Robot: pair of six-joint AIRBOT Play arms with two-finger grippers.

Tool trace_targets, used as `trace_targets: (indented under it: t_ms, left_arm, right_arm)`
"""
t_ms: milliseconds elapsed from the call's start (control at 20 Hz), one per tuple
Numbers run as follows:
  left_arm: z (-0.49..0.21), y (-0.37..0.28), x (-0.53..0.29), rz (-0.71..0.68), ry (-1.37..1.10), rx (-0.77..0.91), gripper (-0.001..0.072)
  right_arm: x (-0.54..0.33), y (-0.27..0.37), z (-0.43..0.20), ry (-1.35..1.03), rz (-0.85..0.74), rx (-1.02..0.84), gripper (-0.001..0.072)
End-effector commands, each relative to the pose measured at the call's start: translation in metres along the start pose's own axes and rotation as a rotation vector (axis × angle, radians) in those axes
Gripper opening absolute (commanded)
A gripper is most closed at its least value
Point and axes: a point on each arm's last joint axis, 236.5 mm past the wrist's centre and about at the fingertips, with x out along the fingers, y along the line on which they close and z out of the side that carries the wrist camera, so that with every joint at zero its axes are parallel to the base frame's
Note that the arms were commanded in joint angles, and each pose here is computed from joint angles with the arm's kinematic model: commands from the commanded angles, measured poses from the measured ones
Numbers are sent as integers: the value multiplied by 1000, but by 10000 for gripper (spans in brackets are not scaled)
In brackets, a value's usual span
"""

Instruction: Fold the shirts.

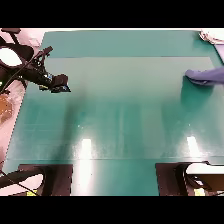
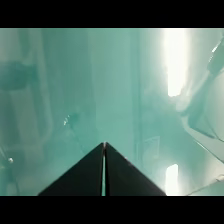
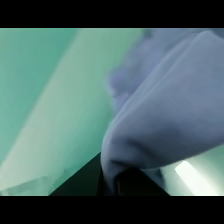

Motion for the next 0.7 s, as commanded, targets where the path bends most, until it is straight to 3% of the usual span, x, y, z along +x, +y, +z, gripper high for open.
trace_targets:
  t_ms: [0,200,500,650]
  left_arm:
    - [-5,-6,0,-26,21,-8,24]
    - [-6,-8,0,-33,26,-9,24]
    - [-8,-8,-1,-33,35,-9,24]
    - [-8,-8,-1,-33,34,-9,24]
  right_arm:
    - [-24,-81,-10,64,-272,97,17]
    - [-40,-131,-23,99,-538,82,18]
    - [-29,-165,-66,267,-642,200,18]
    - [-37,-201,-89,291,-767,227,18]
